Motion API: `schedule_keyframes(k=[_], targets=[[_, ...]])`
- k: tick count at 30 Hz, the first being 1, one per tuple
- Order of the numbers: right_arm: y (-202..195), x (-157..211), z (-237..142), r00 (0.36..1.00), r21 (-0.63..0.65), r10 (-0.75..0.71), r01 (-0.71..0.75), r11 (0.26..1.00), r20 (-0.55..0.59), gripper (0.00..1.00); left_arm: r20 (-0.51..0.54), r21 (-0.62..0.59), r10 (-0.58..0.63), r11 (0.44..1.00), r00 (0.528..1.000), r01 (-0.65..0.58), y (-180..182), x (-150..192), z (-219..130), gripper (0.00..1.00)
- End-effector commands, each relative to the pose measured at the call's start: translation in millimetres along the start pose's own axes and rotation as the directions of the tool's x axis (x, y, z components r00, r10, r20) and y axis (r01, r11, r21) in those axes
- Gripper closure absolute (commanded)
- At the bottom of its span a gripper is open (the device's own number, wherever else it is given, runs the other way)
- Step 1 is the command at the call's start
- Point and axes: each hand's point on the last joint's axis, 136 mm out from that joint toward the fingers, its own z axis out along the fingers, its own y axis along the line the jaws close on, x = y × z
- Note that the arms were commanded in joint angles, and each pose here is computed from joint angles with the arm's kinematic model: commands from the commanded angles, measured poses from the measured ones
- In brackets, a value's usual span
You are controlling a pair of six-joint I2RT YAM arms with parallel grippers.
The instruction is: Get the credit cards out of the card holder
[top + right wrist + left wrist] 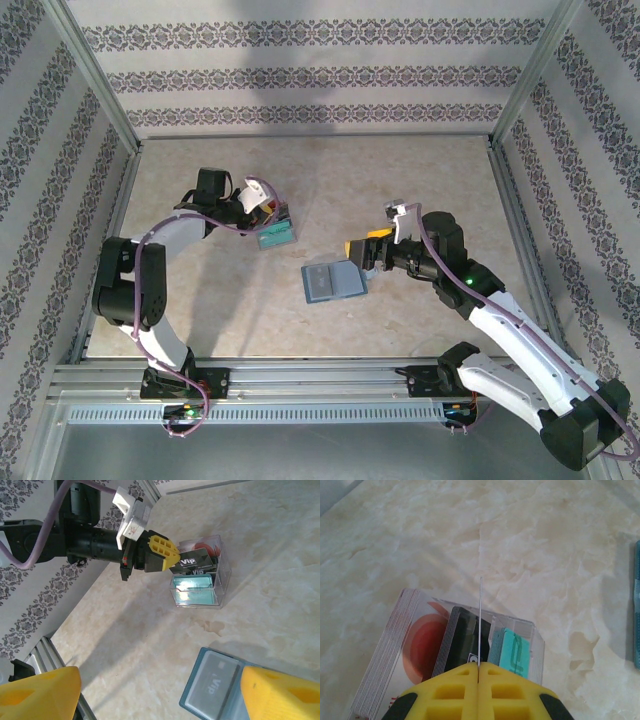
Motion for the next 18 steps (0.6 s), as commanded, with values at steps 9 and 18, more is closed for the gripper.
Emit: schedule_keyframes(k=[9, 18], targets=[[-2.4, -6.8, -4.5, 0.999, 0.008, 0.001, -0.001, 1.000, 0.047, 0.11, -0.052, 0.025, 0.005, 1.000, 0.999, -0.004, 12.9, 14.9, 10.1, 1.00], [-3.7, -16.6, -21.2, 0.988, 0.034, -0.012, 0.007, 0.999, 0.153, 0.02, -0.067, 0.006, 0.027, 1.000, 0.997, -0.027, 19.9, 14.6, 10.7, 1.00]])
